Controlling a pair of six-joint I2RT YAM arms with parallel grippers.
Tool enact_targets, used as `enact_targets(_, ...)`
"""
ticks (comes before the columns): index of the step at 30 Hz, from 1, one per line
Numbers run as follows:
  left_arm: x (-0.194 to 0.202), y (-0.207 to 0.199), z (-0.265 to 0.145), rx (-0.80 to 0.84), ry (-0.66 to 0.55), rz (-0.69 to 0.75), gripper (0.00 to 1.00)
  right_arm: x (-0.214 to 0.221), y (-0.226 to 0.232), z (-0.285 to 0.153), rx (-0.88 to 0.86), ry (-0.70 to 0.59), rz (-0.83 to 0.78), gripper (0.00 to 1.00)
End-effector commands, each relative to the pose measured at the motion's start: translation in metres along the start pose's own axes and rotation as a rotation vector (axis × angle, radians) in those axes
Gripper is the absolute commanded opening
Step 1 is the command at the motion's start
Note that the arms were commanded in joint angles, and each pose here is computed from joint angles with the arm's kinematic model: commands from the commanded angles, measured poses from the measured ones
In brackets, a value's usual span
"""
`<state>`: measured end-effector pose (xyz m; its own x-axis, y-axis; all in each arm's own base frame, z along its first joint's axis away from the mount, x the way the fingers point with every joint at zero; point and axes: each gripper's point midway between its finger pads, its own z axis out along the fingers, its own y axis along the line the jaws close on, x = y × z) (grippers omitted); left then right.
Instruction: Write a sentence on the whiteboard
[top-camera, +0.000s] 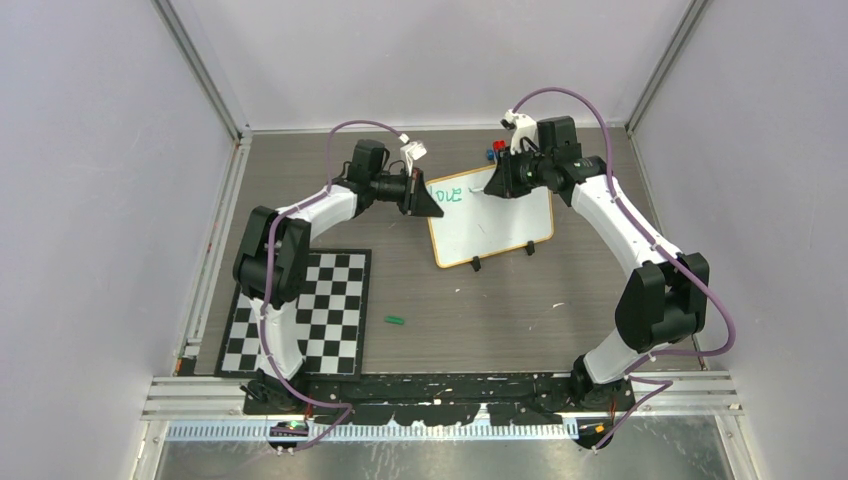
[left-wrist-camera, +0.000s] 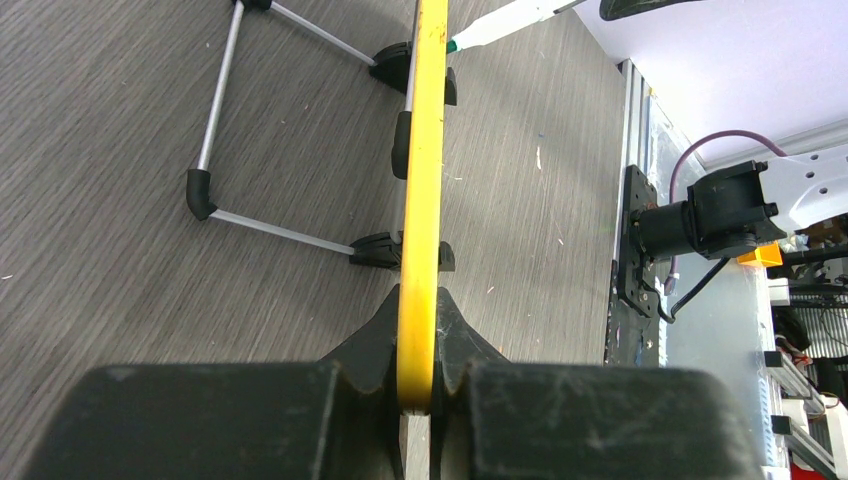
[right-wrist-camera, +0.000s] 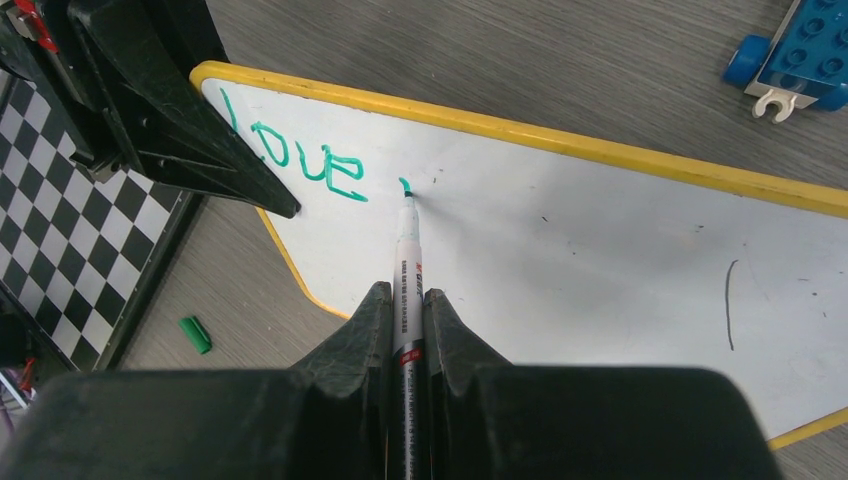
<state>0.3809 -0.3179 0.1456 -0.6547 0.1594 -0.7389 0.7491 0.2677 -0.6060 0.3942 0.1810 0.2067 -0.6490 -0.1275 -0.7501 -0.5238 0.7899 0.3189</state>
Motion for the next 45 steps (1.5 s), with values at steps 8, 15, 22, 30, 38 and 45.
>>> enact_targets(8, 0.01, 0.01, -0.001, -0.036, 0.02, -0.02, 0.0, -0.003, 0.0, 0.001, 0.015, -0.006, -0.058, 0.0)
enact_targets(15, 0.01, 0.009, -0.001, -0.036, 0.019, -0.018, 0.0, -0.013, 0.002, -0.002, 0.009, -0.016, -0.08, 0.0)
enact_targets(22, 0.01, 0.009, -0.001, -0.036, 0.018, -0.017, 0.0, 0.001, 0.004, 0.002, -0.007, 0.015, -0.08, 0.0)
enact_targets(30, 0.01, 0.009, -0.001, -0.033, 0.018, -0.019, 0.0, -0.015, 0.004, -0.003, 0.014, -0.026, -0.095, 0.0)
enact_targets(38, 0.01, 0.008, -0.001, -0.033, 0.018, -0.016, 0.0, -0.032, 0.003, -0.003, 0.024, -0.063, -0.094, 0.0)
enact_targets(45, 0.01, 0.008, -0.001, -0.035, 0.018, -0.015, 0.0, -0.035, -0.003, -0.004, 0.049, -0.067, -0.089, 0.0)
